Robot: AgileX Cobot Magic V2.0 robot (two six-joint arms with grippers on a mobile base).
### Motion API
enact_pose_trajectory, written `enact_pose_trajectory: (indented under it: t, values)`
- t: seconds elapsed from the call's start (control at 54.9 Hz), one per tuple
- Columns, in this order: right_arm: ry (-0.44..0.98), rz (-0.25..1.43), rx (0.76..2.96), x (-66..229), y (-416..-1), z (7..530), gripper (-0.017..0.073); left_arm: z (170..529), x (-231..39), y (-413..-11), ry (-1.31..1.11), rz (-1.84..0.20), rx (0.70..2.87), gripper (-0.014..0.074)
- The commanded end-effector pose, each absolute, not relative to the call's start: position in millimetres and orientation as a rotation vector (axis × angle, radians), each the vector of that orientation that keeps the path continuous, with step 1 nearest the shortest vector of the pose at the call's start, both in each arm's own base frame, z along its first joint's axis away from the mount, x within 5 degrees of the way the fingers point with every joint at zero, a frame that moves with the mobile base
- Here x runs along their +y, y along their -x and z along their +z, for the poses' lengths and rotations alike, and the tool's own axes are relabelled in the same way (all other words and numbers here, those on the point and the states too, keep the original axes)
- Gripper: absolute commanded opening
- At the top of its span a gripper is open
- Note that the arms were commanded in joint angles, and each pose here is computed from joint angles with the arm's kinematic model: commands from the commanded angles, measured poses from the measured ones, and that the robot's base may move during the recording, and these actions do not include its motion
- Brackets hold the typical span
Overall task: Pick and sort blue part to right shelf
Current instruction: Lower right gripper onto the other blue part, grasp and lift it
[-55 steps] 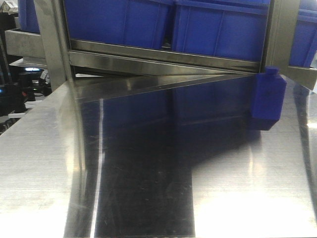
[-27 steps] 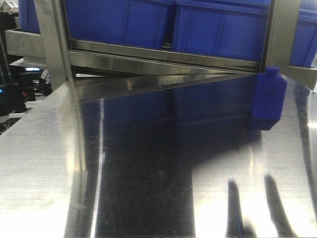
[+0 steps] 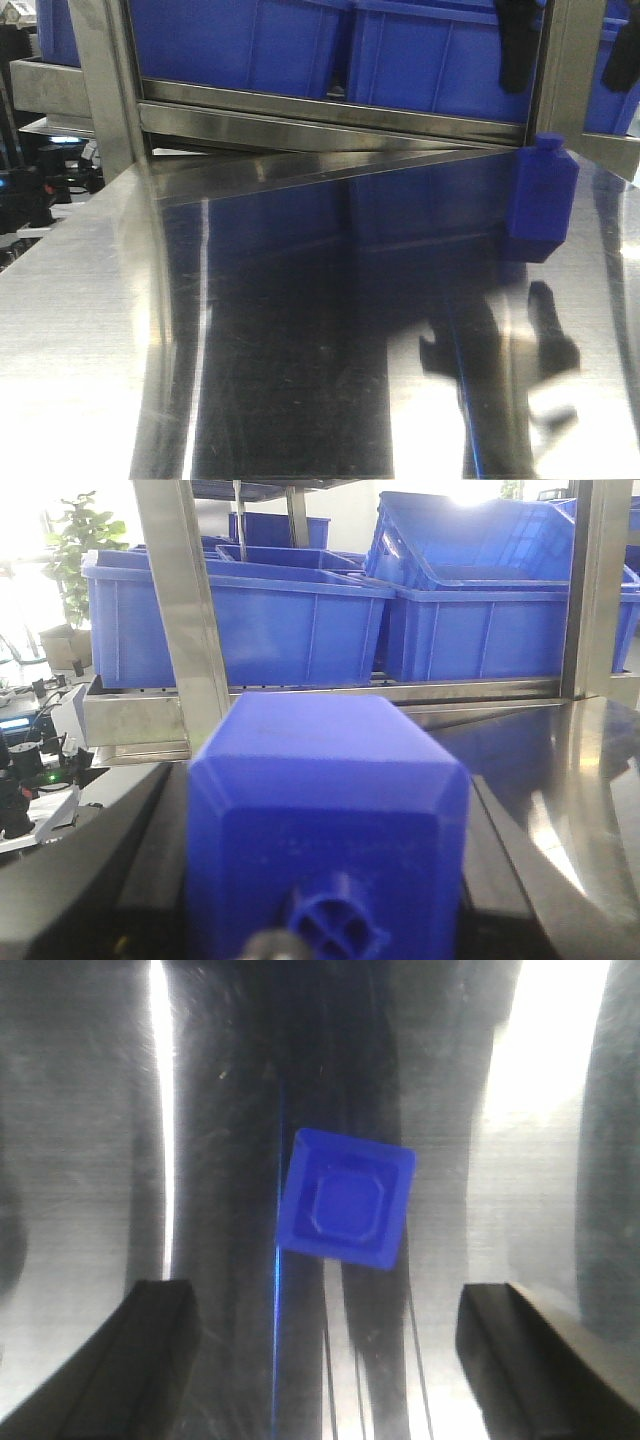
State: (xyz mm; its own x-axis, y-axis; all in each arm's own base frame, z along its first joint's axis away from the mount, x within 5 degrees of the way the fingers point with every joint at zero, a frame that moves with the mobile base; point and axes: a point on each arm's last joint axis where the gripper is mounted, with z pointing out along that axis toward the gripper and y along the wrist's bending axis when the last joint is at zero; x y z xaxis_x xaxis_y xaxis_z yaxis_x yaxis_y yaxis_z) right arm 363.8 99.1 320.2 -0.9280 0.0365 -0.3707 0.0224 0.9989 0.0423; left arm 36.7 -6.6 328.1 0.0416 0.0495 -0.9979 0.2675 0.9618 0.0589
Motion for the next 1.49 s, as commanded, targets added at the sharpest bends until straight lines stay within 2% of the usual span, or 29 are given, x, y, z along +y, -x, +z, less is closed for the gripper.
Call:
enact_pose_trajectory:
  t: [0.0, 0.583, 0.729, 0.929, 1.184, 1.475]
  values:
    - [-0.046, 0.064, 2.667, 97, -369, 336, 0.0634, 345, -7, -34, -0.255, -0.189, 1.411, 0.0242]
    - [-0.113, 0.011, 2.759, 94, -406, 272, 0.0630, 345, -7, -34, -0.255, -0.189, 1.411, 0.0242]
    - [-0.111, 0.015, 2.752, 95, -408, 270, 0.0540, 345, -7, -34, -0.255, -0.189, 1.411, 0.0242]
    - [-0.110, 0.013, 2.757, 95, -407, 270, 0.0260, 345, -7, -34, -0.228, -0.221, 1.417, 0.0242]
    - [-0.087, 0.018, 2.749, 100, -399, 279, 0.0248, 342, -4, -29, -0.224, -0.195, 1.432, 0.0242]
    - [0.054, 0.035, 2.609, 109, -366, 305, 0.0248, 329, 9, -7, -0.202, -0.151, 1.477, 0.0242]
